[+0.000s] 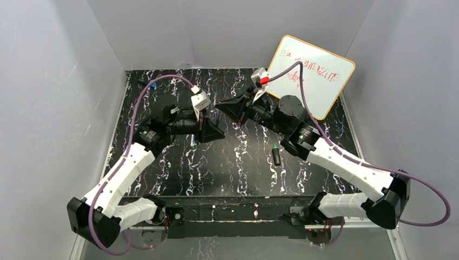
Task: Insert the pens into the pen caps
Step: Press the pen cap onto the pen.
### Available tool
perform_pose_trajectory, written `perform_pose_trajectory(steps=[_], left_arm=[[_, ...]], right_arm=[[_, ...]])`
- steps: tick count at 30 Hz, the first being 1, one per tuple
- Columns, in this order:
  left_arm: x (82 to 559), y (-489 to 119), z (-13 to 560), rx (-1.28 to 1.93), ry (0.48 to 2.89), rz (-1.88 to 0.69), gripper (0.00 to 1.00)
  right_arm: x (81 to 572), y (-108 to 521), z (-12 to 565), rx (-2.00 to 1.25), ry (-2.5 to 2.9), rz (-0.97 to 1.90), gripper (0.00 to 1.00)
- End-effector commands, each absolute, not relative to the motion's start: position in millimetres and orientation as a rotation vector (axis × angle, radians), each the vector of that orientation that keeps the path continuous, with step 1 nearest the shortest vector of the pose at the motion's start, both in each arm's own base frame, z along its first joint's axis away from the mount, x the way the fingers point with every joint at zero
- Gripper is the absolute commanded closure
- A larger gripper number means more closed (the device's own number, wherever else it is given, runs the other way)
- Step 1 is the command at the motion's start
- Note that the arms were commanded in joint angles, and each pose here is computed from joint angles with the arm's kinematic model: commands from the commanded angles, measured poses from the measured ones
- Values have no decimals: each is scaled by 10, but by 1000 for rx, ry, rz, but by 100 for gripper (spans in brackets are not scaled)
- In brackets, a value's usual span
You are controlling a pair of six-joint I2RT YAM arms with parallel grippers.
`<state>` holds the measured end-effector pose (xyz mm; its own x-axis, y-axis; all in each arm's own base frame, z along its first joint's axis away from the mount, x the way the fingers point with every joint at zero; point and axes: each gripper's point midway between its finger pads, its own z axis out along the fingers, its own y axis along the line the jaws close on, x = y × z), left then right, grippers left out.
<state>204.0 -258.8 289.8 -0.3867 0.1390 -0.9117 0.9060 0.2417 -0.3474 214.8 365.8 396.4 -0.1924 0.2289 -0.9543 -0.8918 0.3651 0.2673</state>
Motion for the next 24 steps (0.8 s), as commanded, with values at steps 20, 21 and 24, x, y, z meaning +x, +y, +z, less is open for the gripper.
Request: perform_pose_trajectory(steps=[20,21,24], left_arm=[[2291,-2495,4037,982,1367,-957,100],[2294,-2494,4047,981,1365,-955,100],[2310,-2493,4072,974,1360,-949,100]], right_arm=[[1128,3780,2159,-1001,1970,1260,99],[1111,3787,2144,-998,1972,1267,99],[1060,3807,2091,-991,1983,1287,99]])
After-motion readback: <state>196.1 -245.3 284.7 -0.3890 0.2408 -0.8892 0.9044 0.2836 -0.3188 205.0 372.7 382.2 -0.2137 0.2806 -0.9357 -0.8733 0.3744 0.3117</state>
